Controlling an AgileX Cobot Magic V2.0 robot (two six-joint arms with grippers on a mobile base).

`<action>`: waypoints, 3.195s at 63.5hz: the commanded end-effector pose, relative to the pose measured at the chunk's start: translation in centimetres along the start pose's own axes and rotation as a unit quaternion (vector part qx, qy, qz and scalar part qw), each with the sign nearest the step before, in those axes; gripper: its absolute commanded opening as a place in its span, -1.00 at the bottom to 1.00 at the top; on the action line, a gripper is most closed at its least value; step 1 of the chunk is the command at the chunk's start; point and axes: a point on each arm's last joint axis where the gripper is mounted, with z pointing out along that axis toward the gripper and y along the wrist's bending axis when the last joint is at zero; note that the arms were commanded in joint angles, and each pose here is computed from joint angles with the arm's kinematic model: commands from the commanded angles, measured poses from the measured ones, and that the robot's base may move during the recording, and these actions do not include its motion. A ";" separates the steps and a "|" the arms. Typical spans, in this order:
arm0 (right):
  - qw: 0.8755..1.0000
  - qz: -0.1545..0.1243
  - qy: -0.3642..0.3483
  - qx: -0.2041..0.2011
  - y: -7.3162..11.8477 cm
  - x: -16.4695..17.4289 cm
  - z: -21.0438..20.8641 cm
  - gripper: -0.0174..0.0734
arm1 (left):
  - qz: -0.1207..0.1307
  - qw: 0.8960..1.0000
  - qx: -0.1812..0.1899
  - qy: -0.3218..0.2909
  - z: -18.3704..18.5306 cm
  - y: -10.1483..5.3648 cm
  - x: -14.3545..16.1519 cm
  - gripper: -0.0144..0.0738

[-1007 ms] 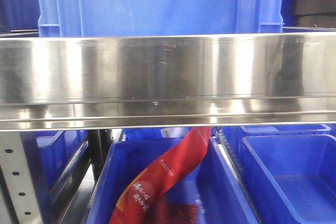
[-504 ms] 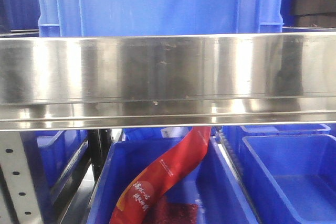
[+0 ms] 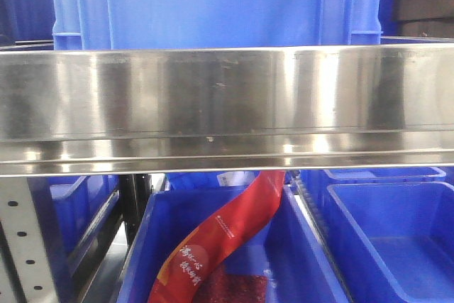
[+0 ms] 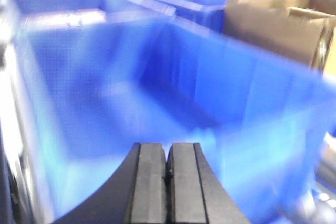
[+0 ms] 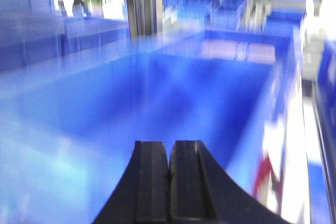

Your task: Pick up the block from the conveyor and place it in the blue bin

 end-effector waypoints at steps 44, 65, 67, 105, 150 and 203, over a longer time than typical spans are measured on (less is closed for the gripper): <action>0.998 -0.007 -0.059 0.005 -0.2 6.2 -8.5 -0.99 | -0.011 0.992 0.008 -0.127 -11.0 0.3 7.4 -0.92; 0.998 -0.007 -0.060 0.005 -0.2 6.1 -8.6 -0.99 | -0.011 0.992 0.008 -0.127 -11.0 0.3 7.4 -0.92; 0.998 -0.007 -0.060 0.005 -0.2 6.1 -8.6 -0.99 | -0.011 0.992 0.008 -0.127 -11.0 0.3 7.4 -0.92; 0.973 -0.021 -0.159 0.168 -2.0 14.4 -14.2 -0.99 | -0.011 0.992 0.008 -0.127 -11.0 0.3 7.4 -0.92; 0.966 -0.015 -0.134 0.223 -3.3 20.1 -12.8 -0.99 | -0.011 0.990 0.005 -0.140 -11.0 0.4 7.1 -0.92; 0.967 -0.013 -0.124 0.222 -3.3 20.3 -12.8 -0.99 | -0.011 0.990 0.005 -0.140 -11.0 0.4 7.1 -0.92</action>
